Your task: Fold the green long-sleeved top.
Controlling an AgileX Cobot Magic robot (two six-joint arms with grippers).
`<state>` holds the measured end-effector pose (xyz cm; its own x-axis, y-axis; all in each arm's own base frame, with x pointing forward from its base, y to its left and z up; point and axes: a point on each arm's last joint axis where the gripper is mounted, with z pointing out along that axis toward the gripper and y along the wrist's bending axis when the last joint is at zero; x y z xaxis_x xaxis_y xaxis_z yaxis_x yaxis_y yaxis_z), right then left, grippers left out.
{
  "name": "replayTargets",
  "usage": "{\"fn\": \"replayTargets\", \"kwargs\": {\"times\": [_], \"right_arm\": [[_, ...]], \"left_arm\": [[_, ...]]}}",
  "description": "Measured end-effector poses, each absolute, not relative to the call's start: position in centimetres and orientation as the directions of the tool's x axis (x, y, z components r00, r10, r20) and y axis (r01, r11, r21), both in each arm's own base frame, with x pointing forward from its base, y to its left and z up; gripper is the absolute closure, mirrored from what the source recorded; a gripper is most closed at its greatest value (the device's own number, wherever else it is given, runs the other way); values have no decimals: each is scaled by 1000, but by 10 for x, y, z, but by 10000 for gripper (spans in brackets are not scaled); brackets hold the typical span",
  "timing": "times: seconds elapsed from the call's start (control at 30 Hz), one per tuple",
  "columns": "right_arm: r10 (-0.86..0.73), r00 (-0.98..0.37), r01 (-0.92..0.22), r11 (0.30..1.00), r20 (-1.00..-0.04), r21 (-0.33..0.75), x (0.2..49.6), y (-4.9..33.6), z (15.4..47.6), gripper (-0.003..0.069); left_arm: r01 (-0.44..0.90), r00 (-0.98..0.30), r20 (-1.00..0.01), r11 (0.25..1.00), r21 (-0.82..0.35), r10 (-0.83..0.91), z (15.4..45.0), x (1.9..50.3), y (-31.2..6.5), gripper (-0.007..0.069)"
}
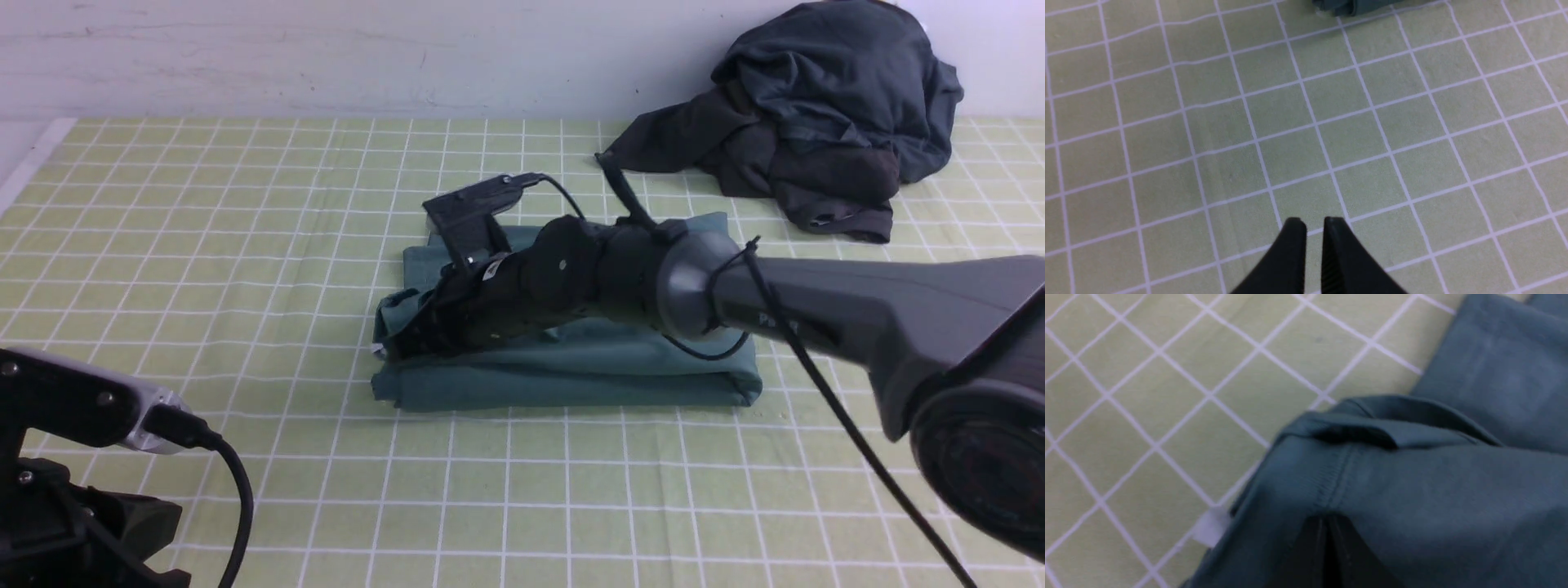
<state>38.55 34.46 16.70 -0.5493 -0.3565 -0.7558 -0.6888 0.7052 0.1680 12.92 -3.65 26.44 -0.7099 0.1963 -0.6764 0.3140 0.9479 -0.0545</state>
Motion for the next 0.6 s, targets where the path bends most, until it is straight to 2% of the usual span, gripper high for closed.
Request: {"fn": "replayTargets", "kwargs": {"times": [0.13,0.2,0.27,0.3,0.33,0.37,0.47,0.5,0.6], "right_arm": [[-424,-468,-753,651,-775,99,378,351,175,671],[-515,-392,-818,574,-763,33,370,348,192,671],[-599,-321,-864,502,-733,-31,363,338,218,671],[-609,-305,-868,494,-732,-49,362,335,225,671],[-664,-260,-884,455,-701,-104,354,320,255,671],[-684,-258,-886,450,-682,-116,351,311,268,671],[-710,-288,-831,519,-643,-201,333,262,337,671],[-698,-314,-787,571,-643,-235,324,239,365,671],[-621,-367,-652,703,-692,-285,296,183,424,671]], "left_arm": [[314,-710,-676,948,-54,196,264,129,-37,574],[314,-710,-676,948,-54,196,264,129,-37,574],[314,-710,-676,948,-54,196,264,129,-37,574],[314,-710,-676,948,-54,196,264,129,-37,574],[314,-710,-676,948,-54,196,264,129,-37,574],[314,-710,-676,948,-54,196,264,129,-37,574],[312,-702,-686,949,-52,193,265,130,-36,574],[312,-699,-689,949,-52,192,265,130,-36,574],[312,-699,-689,949,-52,192,266,130,-36,574]]}}
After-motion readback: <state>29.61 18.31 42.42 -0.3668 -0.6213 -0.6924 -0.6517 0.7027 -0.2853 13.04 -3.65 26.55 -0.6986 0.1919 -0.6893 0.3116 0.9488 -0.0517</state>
